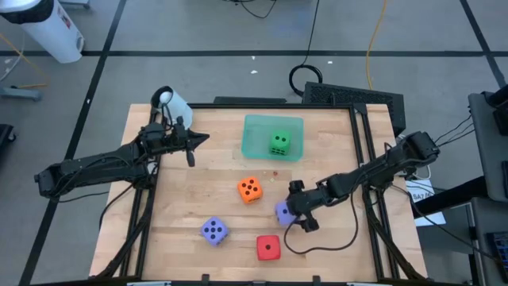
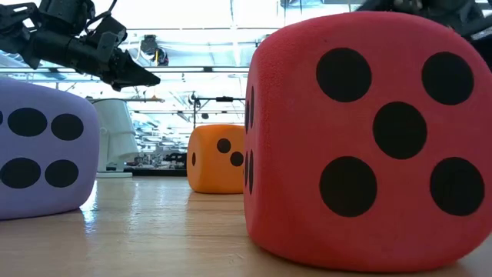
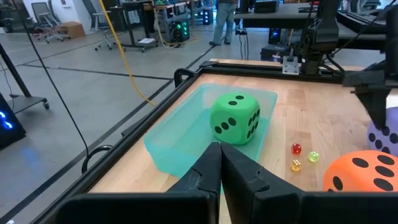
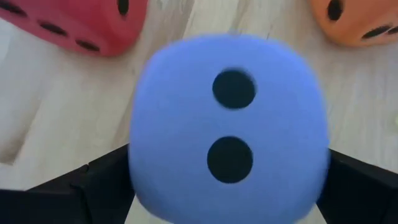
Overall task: Pick & Place Dice
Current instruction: Put the large right purple dice into the light blue bin
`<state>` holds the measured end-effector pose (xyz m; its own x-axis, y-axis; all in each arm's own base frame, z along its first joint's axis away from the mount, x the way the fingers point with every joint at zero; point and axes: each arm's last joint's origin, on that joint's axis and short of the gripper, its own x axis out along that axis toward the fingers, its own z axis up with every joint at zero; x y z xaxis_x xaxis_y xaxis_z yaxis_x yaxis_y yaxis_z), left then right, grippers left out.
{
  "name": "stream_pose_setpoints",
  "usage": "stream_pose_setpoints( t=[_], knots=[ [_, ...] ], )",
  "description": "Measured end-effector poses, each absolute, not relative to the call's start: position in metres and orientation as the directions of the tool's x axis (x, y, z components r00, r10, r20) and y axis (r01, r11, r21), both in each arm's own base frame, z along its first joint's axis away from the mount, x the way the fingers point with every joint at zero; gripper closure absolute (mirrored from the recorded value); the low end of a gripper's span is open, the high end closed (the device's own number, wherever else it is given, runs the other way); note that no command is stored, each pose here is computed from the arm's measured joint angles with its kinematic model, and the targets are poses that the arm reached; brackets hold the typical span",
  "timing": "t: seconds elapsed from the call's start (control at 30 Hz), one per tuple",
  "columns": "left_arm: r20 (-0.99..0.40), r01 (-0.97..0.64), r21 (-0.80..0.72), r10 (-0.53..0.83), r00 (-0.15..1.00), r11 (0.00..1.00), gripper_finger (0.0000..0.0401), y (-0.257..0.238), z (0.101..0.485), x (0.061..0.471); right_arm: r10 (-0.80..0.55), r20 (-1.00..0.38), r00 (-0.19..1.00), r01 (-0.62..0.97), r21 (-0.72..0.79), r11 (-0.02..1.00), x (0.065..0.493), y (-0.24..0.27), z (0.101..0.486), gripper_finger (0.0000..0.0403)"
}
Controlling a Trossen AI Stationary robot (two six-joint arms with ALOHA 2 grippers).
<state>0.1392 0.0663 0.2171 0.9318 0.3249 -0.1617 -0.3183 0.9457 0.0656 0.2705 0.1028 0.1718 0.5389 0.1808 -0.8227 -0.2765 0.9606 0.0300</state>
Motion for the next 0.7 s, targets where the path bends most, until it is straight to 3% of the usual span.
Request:
stream_pose_setpoints(
  t=[0.2,0.37,0.53,0.7],
  knots=[
    [-0.162,-0.318,0.066,0.325,0.932,0.946,0.0380,0.066,0.217,0.139,0.194,-0.794,0.576,-0.298,0.017,0.955,0.273,0.104,0.176,0.0009],
    [-0.161,-0.318,0.069,0.325,0.932,0.946,0.0380,0.066,0.217,0.139,0.220,-0.740,0.636,-0.280,0.045,0.959,0.274,0.102,0.189,0.0051],
    [-0.161,-0.319,0.070,0.326,0.932,0.945,0.0380,0.066,0.217,0.139,0.229,-0.692,0.684,-0.241,0.082,0.967,0.271,0.093,0.207,0.0052],
    [-0.161,-0.319,0.069,0.326,0.932,0.945,0.0380,0.066,0.217,0.139,0.078,-0.579,0.812,-0.108,-0.018,0.994,0.264,0.069,0.242,0.0052]
  ],
)
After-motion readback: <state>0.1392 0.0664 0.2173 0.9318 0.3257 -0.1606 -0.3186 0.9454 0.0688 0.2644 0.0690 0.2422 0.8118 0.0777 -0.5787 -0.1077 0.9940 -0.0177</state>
